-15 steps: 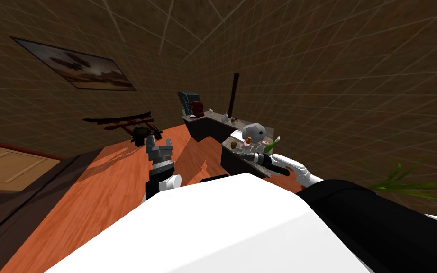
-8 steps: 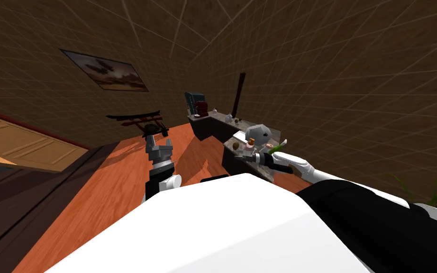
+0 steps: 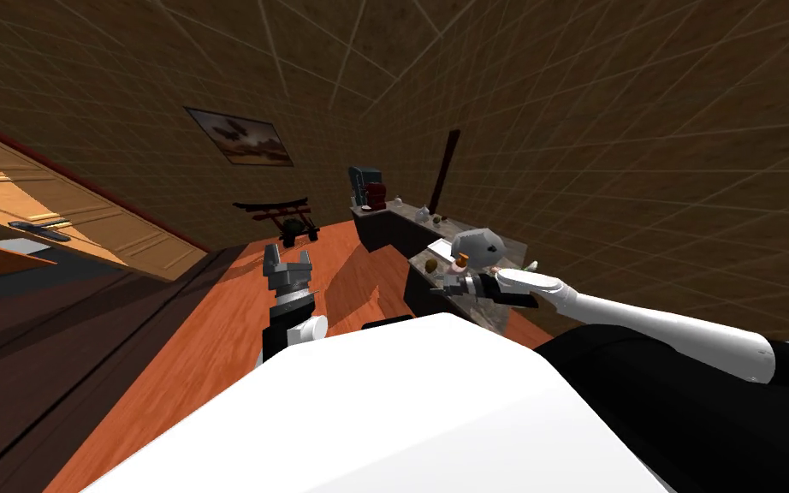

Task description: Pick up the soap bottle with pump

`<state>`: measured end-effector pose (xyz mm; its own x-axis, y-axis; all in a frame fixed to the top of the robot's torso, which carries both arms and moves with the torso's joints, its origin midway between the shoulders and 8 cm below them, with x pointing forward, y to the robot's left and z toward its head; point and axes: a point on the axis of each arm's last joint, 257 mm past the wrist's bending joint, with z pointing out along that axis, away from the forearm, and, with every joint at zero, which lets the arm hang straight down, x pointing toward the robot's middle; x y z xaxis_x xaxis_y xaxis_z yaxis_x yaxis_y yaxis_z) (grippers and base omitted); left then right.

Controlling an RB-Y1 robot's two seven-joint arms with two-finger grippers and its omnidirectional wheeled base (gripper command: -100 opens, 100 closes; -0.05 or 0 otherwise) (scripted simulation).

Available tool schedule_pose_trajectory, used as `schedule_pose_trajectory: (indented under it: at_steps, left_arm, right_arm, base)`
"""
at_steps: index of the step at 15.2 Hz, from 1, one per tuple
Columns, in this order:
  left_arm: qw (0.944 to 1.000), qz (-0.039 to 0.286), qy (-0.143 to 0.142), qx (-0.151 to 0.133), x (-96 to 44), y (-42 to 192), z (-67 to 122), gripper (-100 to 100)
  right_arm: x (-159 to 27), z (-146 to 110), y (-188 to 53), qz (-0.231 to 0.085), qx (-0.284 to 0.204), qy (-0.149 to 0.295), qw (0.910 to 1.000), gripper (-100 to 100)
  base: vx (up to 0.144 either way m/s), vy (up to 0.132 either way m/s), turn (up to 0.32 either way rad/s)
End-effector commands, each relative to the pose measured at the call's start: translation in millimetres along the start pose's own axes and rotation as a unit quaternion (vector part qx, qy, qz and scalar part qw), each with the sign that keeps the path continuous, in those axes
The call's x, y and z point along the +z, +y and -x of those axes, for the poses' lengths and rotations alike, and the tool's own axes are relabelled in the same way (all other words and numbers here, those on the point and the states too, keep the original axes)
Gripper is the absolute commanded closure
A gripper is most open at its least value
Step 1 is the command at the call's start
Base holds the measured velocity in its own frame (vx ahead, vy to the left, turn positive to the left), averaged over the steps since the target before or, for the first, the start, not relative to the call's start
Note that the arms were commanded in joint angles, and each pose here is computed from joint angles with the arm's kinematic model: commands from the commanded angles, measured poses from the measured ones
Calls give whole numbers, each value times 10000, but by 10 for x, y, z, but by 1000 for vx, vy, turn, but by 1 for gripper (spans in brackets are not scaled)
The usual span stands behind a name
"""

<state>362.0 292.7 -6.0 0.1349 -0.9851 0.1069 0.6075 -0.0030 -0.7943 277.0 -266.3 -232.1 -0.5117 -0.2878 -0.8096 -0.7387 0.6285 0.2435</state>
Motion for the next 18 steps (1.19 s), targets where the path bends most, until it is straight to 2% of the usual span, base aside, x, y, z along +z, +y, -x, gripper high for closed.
schedule_pose_trajectory:
  at_steps: [1,3,4,6,7,9,10,12,13,15,16,18]
  left_arm:
    - [10000,0,0,0,0,0,0,0]
    - [10000,0,0,0,0,0,0,0]
    - [10000,0,0,0,0,0,0,0]
    - [10000,0,0,0,0,0,0,0]
    - [10000,0,0,0,0,0,0,0]
    - [10000,0,0,-1,0,0,-1,0]
    - [10000,0,0,0,0,0,0,0]
    - [10000,0,0,0,0,0,0,0]
    - [10000,0,0,0,0,0,0,0]
    - [10000,0,0,0,0,0,0,0]
    - [10000,0,0,0,0,0,0,0]
    - [10000,0,0,0,0,0,0,0]
  right_arm:
    - [-71,-159,-67,-35,-166,364,9992,-100]
    - [-117,-182,-93,-21,-283,559,9980,-100]
    - [-173,-302,-142,-54,-380,790,9961,-100]
    - [-222,-319,-169,-40,-493,976,9940,-100]
    - [-286,-430,-219,-68,-590,1203,9910,-100]
    - [-334,-440,-247,-54,-696,1375,9880,-100]
    - [-409,-543,-301,-77,-801,1610,9837,-100]
    - [-454,-547,-327,-64,-892,1758,9804,-100]
    - [-537,-640,-384,-82,-1001,1996,9747,-100]
    - [-577,-638,-407,-70,-1082,2124,9712,-100]
    - [-665,-720,-465,-84,-1188,2353,9646,-100]
    - [-704,-715,-488,-72,-1262,2471,9607,-100]
  base:
    - [-28,-39,266]
    - [-26,-42,157]
    - [-22,-34,188]
    - [-20,-34,170]
    - [-28,-30,223]
    - [-28,-35,189]
    - [-26,-36,230]
    - [-29,-40,175]
    - [-26,-32,241]
    - [-26,-36,148]
    - [-28,-32,172]
    - [-30,-31,182]
